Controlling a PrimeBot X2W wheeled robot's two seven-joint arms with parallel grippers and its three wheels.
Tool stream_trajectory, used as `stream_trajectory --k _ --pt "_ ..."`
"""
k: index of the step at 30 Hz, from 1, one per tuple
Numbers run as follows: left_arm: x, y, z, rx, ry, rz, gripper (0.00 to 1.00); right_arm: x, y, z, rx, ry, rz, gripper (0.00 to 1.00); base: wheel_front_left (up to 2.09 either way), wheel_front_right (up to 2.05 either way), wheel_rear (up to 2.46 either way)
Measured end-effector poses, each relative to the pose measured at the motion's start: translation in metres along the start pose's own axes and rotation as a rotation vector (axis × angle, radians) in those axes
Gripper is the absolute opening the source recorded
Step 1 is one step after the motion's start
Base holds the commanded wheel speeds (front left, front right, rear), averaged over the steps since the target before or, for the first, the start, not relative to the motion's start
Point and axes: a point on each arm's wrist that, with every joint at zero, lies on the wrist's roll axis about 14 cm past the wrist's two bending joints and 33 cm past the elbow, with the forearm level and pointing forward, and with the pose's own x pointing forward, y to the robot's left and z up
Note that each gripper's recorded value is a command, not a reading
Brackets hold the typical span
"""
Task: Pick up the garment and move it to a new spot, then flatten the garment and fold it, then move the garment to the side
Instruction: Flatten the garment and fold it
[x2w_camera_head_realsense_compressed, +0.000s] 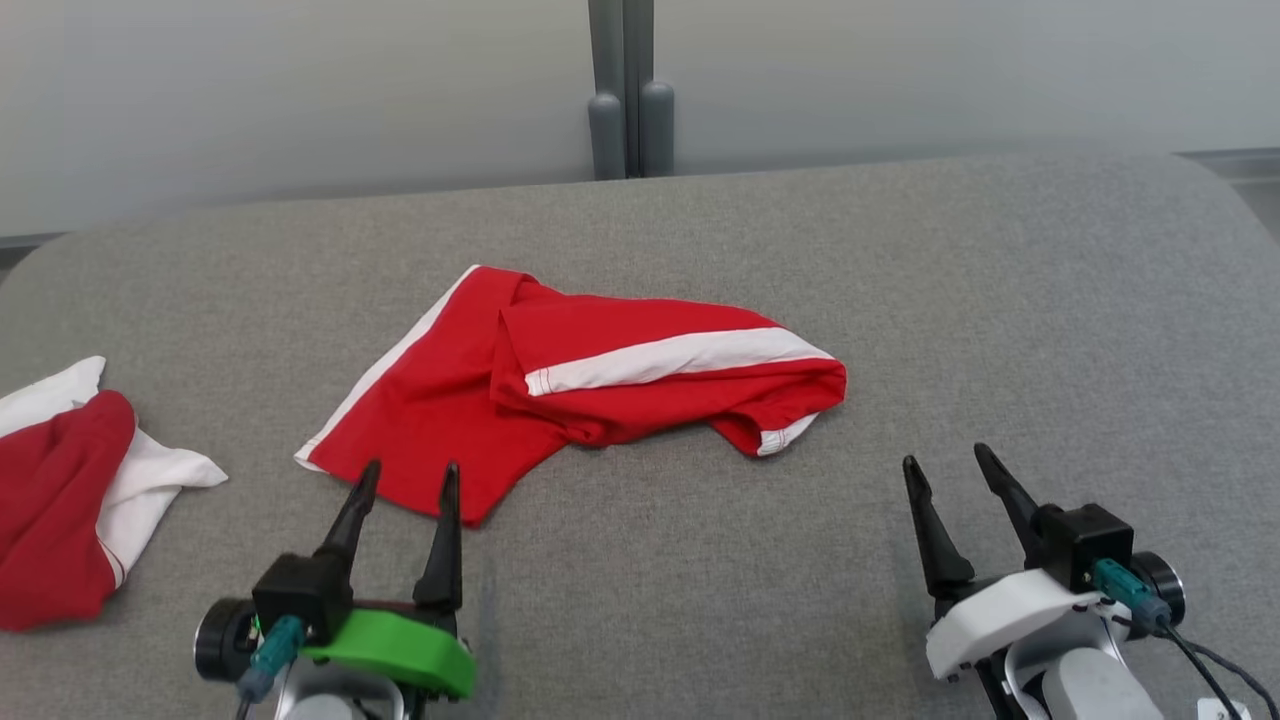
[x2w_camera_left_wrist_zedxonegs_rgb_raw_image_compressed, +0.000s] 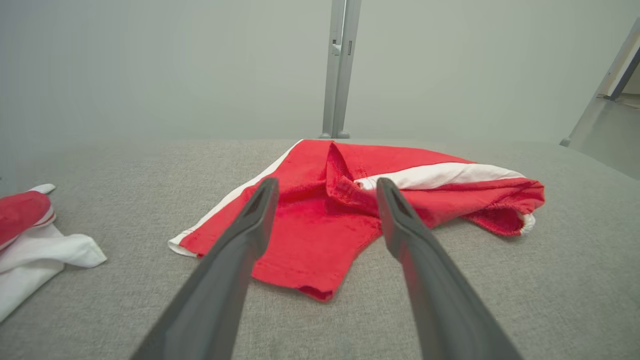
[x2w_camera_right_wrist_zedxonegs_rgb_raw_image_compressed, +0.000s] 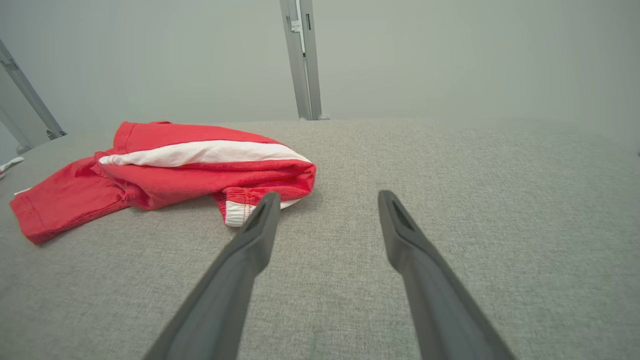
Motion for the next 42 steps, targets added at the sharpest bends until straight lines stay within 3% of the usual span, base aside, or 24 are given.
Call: stream_trajectory --k 11,18,28,34,42 --pt "0.067 -0.04 -0.023 -0.045 0.07 -0.158 1.0 0.026 -0.01 -0.01 -0.005 0.027 -0.008 1.0 0.0 0.0 0.0" --pt "0.093 -0.039 -0.061 -0.115 0.175 -0.147 1.0 0.027 -0.032 -0.024 -0.008 0.064 -0.068 1.0 0.0 0.0 0.0" --pt "0.099 -0.043 -0.093 -0.186 0.257 -0.142 1.0 0.022 -0.051 -0.034 -0.011 0.094 -0.125 1.0 0.0 0.0 0.0" --pt "0.097 -0.034 -0.098 -0.195 0.273 -0.109 1.0 0.025 -0.049 -0.032 -0.007 0.088 -0.12 1.0 0.0 0.0 0.0" --pt "0.1 -0.046 -0.093 -0.214 0.266 -0.154 1.0 0.026 -0.046 -0.032 -0.002 0.086 -0.114 1.0 0.0 0.0 0.0"
